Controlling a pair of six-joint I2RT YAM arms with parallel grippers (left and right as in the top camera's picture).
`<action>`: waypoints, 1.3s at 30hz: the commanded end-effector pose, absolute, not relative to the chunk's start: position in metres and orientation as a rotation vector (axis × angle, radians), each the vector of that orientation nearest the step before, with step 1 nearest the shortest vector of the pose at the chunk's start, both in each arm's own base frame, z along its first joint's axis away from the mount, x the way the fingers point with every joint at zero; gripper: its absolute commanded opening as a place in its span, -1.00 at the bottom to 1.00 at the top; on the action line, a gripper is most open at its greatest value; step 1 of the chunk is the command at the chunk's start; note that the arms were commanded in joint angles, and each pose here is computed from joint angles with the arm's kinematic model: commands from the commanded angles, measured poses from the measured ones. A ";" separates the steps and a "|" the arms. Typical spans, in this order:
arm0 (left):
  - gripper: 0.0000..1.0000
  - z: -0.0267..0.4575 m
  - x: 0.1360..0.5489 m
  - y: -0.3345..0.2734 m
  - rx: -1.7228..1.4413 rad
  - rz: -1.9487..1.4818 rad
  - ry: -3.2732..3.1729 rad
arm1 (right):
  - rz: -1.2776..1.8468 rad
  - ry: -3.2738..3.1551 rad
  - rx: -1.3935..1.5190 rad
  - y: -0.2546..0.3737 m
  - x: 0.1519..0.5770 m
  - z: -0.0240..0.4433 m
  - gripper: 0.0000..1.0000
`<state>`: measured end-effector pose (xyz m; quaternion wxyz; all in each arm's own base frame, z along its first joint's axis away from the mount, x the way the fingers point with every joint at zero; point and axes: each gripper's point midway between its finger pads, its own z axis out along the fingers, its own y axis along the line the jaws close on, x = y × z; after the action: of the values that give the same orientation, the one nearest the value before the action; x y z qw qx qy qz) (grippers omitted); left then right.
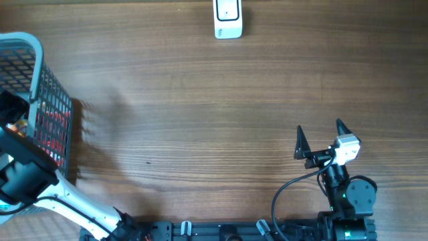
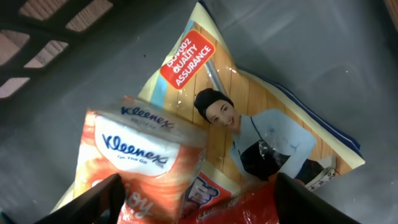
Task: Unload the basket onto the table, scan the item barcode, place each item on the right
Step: 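Reach left gripper into basket and grasp orange Kleenex tissue pack, then lift orange tissue pack out and drop it on table center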
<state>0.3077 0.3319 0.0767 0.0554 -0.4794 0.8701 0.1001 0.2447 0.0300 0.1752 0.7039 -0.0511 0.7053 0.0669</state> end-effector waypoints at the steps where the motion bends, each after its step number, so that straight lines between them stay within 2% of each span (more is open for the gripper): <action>1: 0.26 0.073 0.300 0.339 -1.466 0.390 2.649 | 0.145 1.561 -0.104 0.029 0.245 0.177 0.99; 3: -0.19 0.074 0.296 0.342 -1.471 0.437 2.653 | 0.145 1.561 -0.104 0.029 0.245 0.177 0.99; 6: -0.56 0.074 0.290 0.340 -1.479 0.453 2.672 | 0.145 1.561 -0.104 0.029 0.245 0.177 1.00; 8: -0.52 0.073 0.288 0.338 -1.483 0.449 2.687 | 0.145 1.561 -0.104 0.029 0.245 0.177 1.00; 9: -0.38 0.073 0.287 0.337 -1.485 0.447 2.694 | 0.145 1.561 -0.104 0.029 0.245 0.177 0.99; 14: -0.39 0.070 0.282 0.331 -1.493 0.434 2.721 | 0.145 1.561 -0.104 0.029 0.245 0.177 0.99; 16: -0.45 0.070 0.280 0.330 -1.497 0.431 2.731 | 0.145 1.561 -0.104 0.029 0.245 0.177 0.99; 18: -0.61 0.070 0.280 0.329 -1.498 0.430 2.735 | 0.145 1.561 -0.104 0.029 0.245 0.177 0.99; 19: -0.92 0.070 0.279 0.328 -1.499 0.429 2.739 | 0.145 1.561 -0.104 0.029 0.245 0.177 0.99; 24: -0.92 0.079 0.279 0.328 -1.495 0.434 2.728 | 0.145 1.561 -0.104 0.029 0.245 0.177 0.99; 27: -0.92 0.122 0.286 0.333 -1.466 0.455 2.642 | 0.145 1.561 -0.104 0.029 0.245 0.177 0.99; 33: -0.92 0.243 0.292 0.324 -1.331 0.475 2.328 | 0.145 1.561 -0.104 0.029 0.245 0.177 1.00; 35: -0.91 0.262 0.287 0.320 -1.315 0.484 2.283 | 0.145 1.561 -0.104 0.029 0.245 0.177 0.99; 36: -0.54 0.264 0.285 0.318 -1.314 0.484 2.283 | 0.145 1.561 -0.104 0.029 0.245 0.177 0.99; 37: 0.39 0.262 0.283 0.316 -1.319 0.475 2.295 | 0.145 1.561 -0.104 0.029 0.245 0.177 0.99; 38: 0.85 0.254 0.285 0.313 -1.320 0.449 2.317 | 0.145 1.561 -0.104 0.029 0.245 0.177 0.99; 39: 1.00 0.242 0.286 0.311 -1.325 0.423 2.345 | 0.145 1.561 -0.104 0.029 0.245 0.177 0.99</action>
<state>0.2796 0.3166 0.2690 0.2314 -0.4788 0.8276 0.1796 0.2447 0.0300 0.1751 0.7037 -0.0511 0.7055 0.0669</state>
